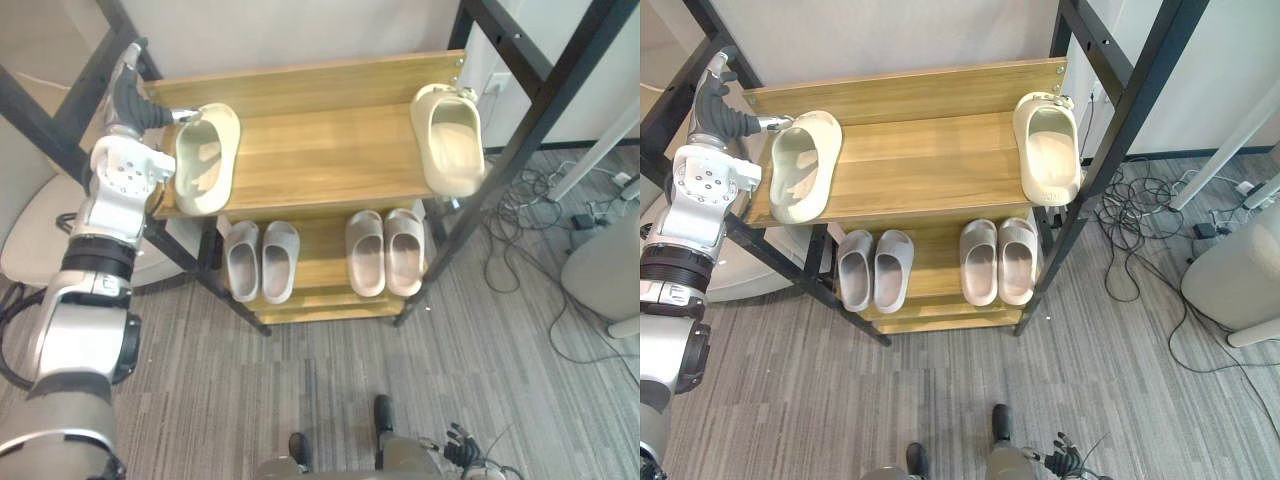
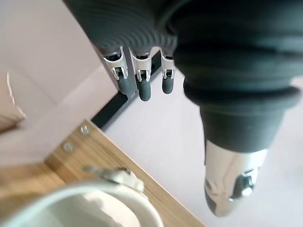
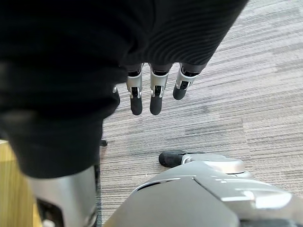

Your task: Organize the slippers on the shoe rack

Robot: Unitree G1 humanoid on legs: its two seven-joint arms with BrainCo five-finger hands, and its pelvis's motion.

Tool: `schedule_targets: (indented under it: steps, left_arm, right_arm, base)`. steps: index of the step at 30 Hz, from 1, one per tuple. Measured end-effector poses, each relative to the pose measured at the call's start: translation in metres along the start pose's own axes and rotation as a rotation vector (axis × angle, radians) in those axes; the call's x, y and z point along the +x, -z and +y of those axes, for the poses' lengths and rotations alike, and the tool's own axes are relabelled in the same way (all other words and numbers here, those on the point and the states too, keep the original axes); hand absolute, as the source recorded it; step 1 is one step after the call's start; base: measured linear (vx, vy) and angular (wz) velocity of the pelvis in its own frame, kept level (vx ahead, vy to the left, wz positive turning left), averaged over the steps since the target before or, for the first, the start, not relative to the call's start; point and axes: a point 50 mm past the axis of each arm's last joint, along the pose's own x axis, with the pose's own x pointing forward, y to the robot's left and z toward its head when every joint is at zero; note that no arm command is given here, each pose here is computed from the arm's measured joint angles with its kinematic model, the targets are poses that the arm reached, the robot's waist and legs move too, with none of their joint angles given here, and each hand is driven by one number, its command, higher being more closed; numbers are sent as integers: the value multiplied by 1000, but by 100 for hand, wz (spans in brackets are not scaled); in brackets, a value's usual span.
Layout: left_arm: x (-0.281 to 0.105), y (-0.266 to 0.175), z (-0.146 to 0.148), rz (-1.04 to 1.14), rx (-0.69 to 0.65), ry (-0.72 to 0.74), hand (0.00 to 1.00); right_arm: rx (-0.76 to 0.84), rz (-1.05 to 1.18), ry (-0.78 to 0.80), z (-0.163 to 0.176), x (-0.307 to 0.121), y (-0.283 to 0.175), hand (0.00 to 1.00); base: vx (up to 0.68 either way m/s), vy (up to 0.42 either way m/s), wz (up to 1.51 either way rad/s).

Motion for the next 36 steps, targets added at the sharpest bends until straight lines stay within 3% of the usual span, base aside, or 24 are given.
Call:
schedule_targets:
  steps: [12,22,23,36]
  left_arm:
    - [-3,15,-8,53,197,54,0]
    - [9,-7,-2,9,222,23,0]
    - [12,-12,0,-2,216,13,100]
    - [21,-49,-9,-93,162,7,100]
  right_arm:
    - [-3,-1,3,1,1,-1,0]
    - [-7,-44,-14,9,2,-13,0]
    - [-2,-62,-16,10,3,-17,0]
    - [-4,-128,-22,16,2,-31,0]
  base:
    - [0,0,0]
    - [-5,-14,-3]
    - [-46,-21,-5]
    - [-19,1,-9]
